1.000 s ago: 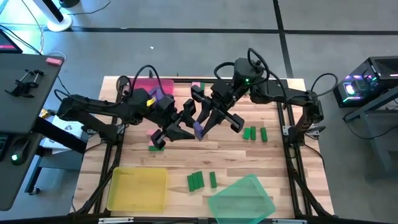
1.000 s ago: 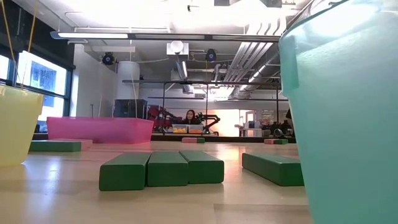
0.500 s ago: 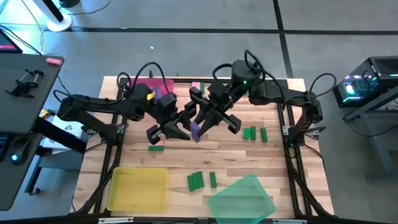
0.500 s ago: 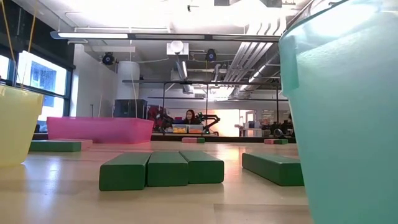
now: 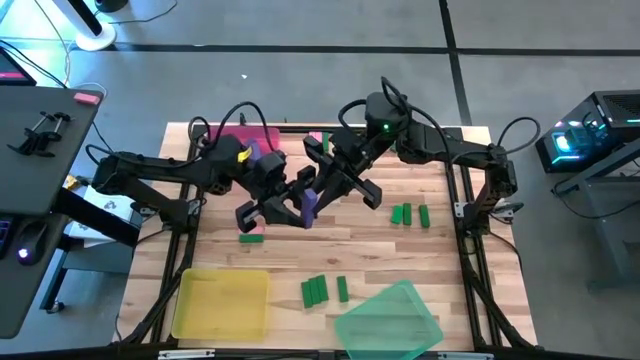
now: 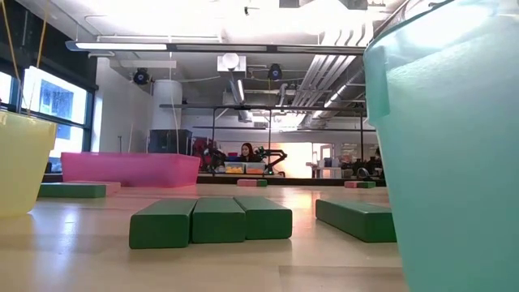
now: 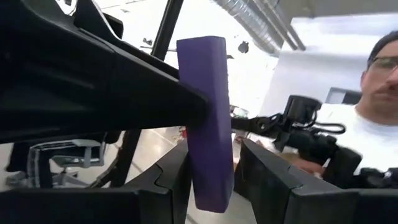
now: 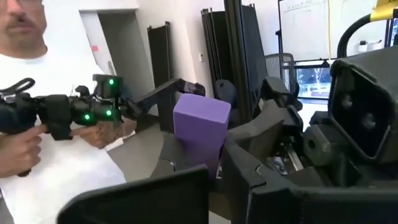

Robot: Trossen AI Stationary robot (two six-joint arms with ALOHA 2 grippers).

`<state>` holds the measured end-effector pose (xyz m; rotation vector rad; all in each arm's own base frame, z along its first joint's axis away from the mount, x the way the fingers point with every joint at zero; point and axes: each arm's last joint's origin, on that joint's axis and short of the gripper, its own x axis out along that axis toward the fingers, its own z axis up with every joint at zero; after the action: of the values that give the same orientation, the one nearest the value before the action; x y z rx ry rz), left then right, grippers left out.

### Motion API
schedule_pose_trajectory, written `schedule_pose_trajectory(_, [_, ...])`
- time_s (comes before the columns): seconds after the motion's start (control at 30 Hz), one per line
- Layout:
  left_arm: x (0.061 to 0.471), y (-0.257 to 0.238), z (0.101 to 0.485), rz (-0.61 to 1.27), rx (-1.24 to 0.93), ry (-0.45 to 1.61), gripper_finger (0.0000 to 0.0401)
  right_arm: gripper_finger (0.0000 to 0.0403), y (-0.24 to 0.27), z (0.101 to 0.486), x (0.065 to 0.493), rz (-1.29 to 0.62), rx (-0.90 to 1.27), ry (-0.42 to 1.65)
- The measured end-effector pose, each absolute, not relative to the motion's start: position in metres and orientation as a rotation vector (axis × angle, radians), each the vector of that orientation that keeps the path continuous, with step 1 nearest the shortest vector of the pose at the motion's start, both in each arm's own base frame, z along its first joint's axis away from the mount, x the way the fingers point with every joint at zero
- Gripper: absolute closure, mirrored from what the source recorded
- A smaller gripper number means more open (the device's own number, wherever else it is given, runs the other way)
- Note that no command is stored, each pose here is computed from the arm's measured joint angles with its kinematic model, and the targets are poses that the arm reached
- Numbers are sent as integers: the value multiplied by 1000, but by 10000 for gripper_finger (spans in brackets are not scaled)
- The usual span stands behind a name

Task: Sort blocks
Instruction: Put the violet block into the pink bin

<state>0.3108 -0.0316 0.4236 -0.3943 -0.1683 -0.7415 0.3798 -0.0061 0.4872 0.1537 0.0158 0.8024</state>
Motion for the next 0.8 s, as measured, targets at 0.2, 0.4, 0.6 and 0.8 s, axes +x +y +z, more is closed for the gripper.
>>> schedule_pose_trajectory(0.2, [312,-31,422,-713,-353,-171,304,403,-8,486,380,798,138,16])
schedule_pose_trajectory(0.4, [312,-25,422,-721,-337,-171,376,401,-10,487,379,795,143,17])
schedule_pose_trajectory(0.6, [308,-17,426,-720,-356,-173,376,402,-25,493,376,724,289,51])
schedule_pose_trajectory(0.8, [296,-8,431,-723,-360,-123,376,351,-52,515,354,611,344,9])
